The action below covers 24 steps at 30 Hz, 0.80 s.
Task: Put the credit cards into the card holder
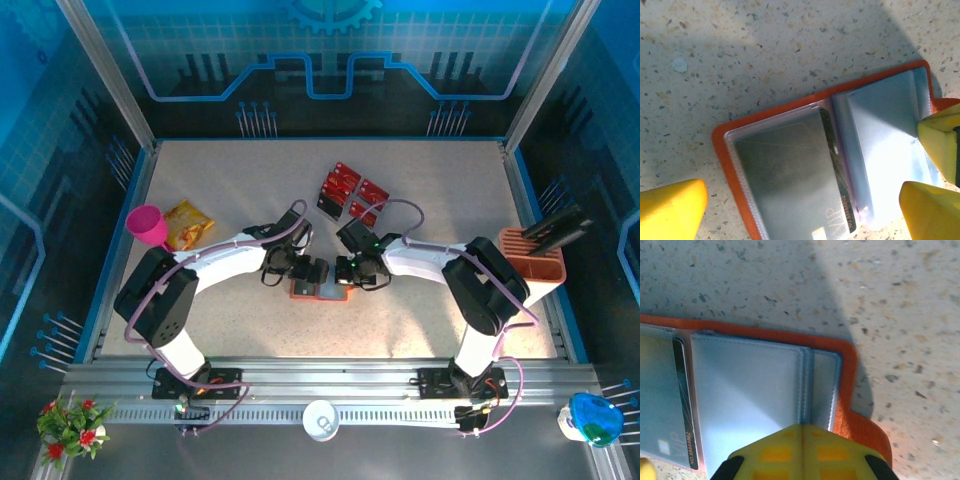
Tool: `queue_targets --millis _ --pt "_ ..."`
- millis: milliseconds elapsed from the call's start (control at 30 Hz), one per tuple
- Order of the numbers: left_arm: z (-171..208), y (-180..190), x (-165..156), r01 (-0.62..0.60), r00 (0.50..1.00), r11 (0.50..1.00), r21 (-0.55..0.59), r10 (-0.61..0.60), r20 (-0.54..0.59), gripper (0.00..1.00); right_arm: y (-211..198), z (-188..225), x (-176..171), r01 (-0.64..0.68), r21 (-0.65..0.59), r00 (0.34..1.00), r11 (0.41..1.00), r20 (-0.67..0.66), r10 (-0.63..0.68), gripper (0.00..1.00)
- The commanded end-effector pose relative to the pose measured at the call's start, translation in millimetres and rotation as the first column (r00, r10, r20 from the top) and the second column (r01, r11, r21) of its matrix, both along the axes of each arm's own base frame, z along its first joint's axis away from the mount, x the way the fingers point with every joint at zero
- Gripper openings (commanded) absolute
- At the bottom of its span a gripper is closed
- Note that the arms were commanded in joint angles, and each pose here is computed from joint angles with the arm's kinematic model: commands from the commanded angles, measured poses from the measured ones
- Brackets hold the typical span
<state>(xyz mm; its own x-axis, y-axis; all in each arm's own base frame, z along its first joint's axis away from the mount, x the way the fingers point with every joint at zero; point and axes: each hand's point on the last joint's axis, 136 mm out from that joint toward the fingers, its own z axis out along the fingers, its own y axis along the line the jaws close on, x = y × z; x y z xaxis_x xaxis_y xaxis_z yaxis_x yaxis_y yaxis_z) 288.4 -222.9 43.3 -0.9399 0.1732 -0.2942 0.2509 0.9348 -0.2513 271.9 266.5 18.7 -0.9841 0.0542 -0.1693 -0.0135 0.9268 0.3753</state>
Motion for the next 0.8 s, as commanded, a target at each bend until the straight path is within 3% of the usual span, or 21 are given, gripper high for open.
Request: queue_targets --millis 0,600,767 --pt "-8.5 -1.7 -7.7 0.034 0.999 0.999 -0.001 -0.034 -0.023 0.99 -0.2 -13.9 -5.1 -0.005 -0.006 0.999 1.000 -0.044 0.005 0.00" --pt "-43.9 15.3 -20.4 0.034 0.996 0.996 0.086 -0.027 -0.083 0.99 -2.9 -11.7 -7.5 0.033 0.024 0.998 0.999 -0.052 -0.031 0.00" --pt "-56.5 21.8 -28.7 0.034 0.993 0.993 0.111 -0.021 -0.117 0.98 -7.5 -3.4 -0.2 0.069 0.050 0.997 0.996 -0.033 -0.068 0.18"
